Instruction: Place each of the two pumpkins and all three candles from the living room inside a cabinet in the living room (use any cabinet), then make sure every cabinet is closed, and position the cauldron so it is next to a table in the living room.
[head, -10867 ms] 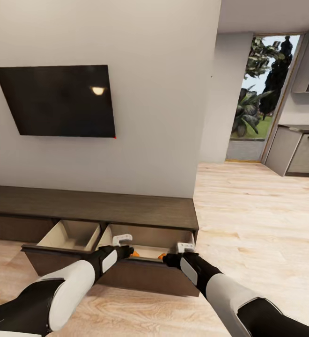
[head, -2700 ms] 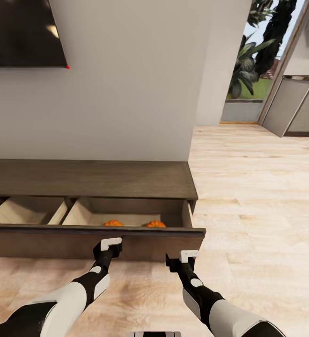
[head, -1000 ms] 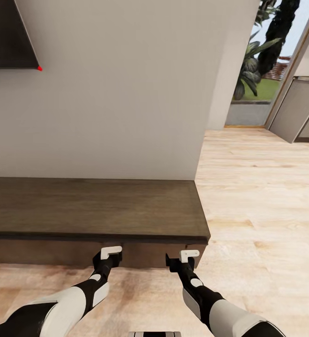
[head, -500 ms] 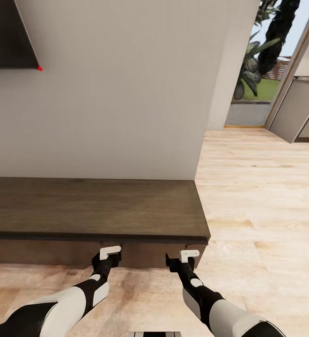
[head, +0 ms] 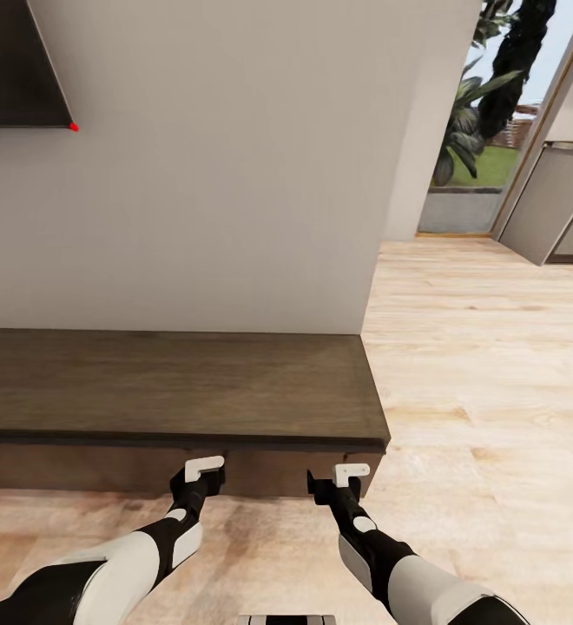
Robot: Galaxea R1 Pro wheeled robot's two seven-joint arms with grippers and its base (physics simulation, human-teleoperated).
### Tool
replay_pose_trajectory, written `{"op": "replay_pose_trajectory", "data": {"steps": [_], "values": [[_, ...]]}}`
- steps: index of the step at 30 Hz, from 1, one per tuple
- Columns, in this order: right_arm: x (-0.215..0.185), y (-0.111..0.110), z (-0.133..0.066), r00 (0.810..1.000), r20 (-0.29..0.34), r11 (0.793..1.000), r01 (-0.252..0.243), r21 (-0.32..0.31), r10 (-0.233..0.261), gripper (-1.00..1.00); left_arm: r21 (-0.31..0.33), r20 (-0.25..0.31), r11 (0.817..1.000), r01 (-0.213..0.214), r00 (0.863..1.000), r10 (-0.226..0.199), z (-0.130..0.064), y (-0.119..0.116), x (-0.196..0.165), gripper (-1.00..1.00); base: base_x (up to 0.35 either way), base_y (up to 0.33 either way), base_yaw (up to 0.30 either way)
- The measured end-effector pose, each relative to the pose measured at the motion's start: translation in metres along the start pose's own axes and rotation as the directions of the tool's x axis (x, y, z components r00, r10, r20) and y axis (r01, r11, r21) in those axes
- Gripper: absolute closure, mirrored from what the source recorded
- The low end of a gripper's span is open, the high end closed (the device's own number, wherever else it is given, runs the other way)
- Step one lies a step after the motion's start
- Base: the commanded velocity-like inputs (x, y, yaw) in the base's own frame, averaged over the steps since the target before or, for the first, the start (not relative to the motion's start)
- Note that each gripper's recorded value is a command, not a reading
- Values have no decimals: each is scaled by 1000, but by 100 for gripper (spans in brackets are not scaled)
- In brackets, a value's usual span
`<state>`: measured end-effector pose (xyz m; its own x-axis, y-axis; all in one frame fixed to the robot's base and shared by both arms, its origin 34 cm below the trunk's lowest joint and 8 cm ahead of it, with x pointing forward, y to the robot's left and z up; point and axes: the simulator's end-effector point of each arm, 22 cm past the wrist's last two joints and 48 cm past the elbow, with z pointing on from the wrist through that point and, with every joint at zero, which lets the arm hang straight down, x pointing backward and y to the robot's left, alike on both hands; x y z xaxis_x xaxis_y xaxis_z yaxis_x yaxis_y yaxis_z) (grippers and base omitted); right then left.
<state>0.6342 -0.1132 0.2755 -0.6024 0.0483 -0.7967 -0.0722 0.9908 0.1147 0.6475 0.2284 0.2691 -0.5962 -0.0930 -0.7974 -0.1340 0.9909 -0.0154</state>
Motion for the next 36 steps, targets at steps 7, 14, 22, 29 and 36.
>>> {"op": "replay_pose_trajectory", "data": {"steps": [7, 14, 22, 29, 36], "values": [[0, 0, 0, 1000, 0, 1000, 0, 0, 0, -100, 0, 0, 1000, -1, 1000, 1, 0, 0, 0, -100, 0, 0, 0], [0, 0, 0, 1000, 0, 1000, 1, 0, -1, -100, 0, 0, 1000, 0, 1000, 0, 0, 0, 0, -100, 0, 0, 0], [0, 0, 0, 1000, 0, 1000, 0, 0, 0, -100, -1, 0, 1000, 2, 1000, -2, 0, 0, 0, -100, -13, 0, 0], [0, 0, 0, 1000, 0, 1000, 0, 0, 0, -100, -8, 53, 1000, 17, 998, -16, 6, 2, -24, -100, -115, 0, 0], [0, 0, 0, 1000, 0, 1000, 1, 0, -1, -100, -9, 62, 1000, 20, 998, -20, 6, 2, -28, -100, -20, 0, 0]]}}
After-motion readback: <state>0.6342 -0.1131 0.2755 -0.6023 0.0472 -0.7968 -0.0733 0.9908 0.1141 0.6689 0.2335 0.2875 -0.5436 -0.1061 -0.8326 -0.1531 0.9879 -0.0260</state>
